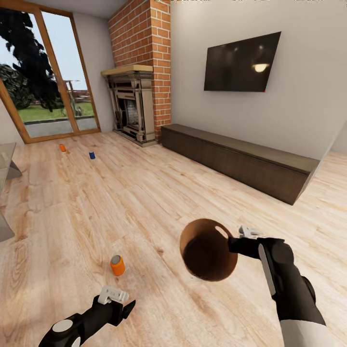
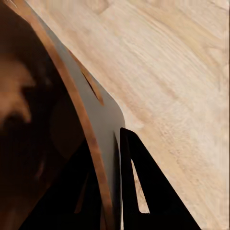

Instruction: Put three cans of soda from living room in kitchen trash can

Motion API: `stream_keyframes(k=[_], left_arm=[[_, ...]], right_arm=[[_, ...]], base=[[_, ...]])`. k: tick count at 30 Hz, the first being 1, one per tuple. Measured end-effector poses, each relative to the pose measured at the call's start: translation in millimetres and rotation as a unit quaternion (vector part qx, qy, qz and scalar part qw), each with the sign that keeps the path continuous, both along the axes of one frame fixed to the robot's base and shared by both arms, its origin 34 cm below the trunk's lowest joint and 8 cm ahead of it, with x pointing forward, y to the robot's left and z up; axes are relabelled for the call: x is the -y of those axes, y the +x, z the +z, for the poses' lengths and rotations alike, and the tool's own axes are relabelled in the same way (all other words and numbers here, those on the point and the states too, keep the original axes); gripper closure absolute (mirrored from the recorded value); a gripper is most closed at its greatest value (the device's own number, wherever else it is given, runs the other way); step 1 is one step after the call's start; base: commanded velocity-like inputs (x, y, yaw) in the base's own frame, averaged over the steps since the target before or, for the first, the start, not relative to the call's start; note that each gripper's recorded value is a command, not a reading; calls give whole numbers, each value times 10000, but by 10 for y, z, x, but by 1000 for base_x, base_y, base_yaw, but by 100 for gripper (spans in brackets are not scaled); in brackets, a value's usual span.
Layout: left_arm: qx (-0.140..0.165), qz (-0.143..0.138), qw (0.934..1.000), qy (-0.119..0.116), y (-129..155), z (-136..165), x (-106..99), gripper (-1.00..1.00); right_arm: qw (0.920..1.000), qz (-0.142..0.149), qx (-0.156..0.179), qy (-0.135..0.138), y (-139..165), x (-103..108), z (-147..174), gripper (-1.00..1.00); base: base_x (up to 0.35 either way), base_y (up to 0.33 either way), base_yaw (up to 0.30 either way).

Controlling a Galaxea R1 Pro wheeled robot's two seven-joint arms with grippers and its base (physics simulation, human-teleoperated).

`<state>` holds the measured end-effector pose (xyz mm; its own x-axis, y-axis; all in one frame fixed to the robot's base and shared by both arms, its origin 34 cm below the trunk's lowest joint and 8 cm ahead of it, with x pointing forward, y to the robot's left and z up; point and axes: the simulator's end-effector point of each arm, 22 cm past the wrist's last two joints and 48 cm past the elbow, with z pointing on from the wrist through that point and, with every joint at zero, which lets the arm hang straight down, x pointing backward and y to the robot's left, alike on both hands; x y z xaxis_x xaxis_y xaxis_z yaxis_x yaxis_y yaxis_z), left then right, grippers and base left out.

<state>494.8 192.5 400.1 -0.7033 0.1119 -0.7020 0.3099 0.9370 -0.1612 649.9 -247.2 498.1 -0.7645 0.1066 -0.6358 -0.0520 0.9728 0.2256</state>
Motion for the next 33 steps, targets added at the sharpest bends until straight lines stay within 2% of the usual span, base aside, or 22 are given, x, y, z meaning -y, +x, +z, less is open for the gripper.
stream_keyframes(k=[2,3,4,6,7,10,11,13,14,15,17,19,23,27,33], left_arm=[[-1,1,10000,-11,2,1,7,-100],[10,10,10000,-50,6,15,33,-100],[9,11,10000,-63,7,16,47,-100],[12,35,9998,-212,13,41,173,-100],[14,34,9997,-233,13,46,190,-100],[-7,-139,9987,-485,-21,84,341,-100],[-9,-161,9986,-513,-25,89,354,-100],[-7,-165,9983,-562,-21,100,345,-100],[26,31,9984,-567,36,117,174,-100],[39,131,9983,-567,60,123,92,-100],[54,236,9981,-561,84,130,5,-100],[59,274,9980,-560,91,133,-25,-100],[68,302,9980,-560,99,136,-50,-100],[88,303,9979,-567,104,153,-51,-100],[131,299,9977,-593,112,193,-31,-100]], right_arm=[[9997,-127,-119,-166,-87,183,-115,100],[9994,-304,-180,11,-237,345,-191,100],[9988,-381,-280,-96,-303,440,-276,100],[9981,-501,-228,-286,-393,633,-348,100],[9980,-510,-181,-323,-387,658,-332,100],[9990,-443,-76,45,-376,531,-293,100],[9990,-434,-70,94,-375,514,-288,100],[9990,-445,-73,-38,-380,563,-301,100],[9990,-427,-73,-127,-384,590,-309,100],[9990,-414,-75,-144,-385,593,-312,100],[9993,-377,-66,-8,-383,538,-300,100],[9993,-357,-59,87,-381,502,-290,100],[9992,-379,-74,-81,-388,568,-308,100],[9993,-364,-74,46,-391,519,-285,100],[9992,-385,-46,-3,-393,549,-248,100]], base=[[0,0,0],[0,0,0],[0,0,0],[0,0,0],[0,0,0],[0,0,0],[0,0,0],[0,0,0],[0,0,0],[0,0,0],[0,0,0],[0,0,0],[0,0,0],[0,0,30],[0,0,52]])
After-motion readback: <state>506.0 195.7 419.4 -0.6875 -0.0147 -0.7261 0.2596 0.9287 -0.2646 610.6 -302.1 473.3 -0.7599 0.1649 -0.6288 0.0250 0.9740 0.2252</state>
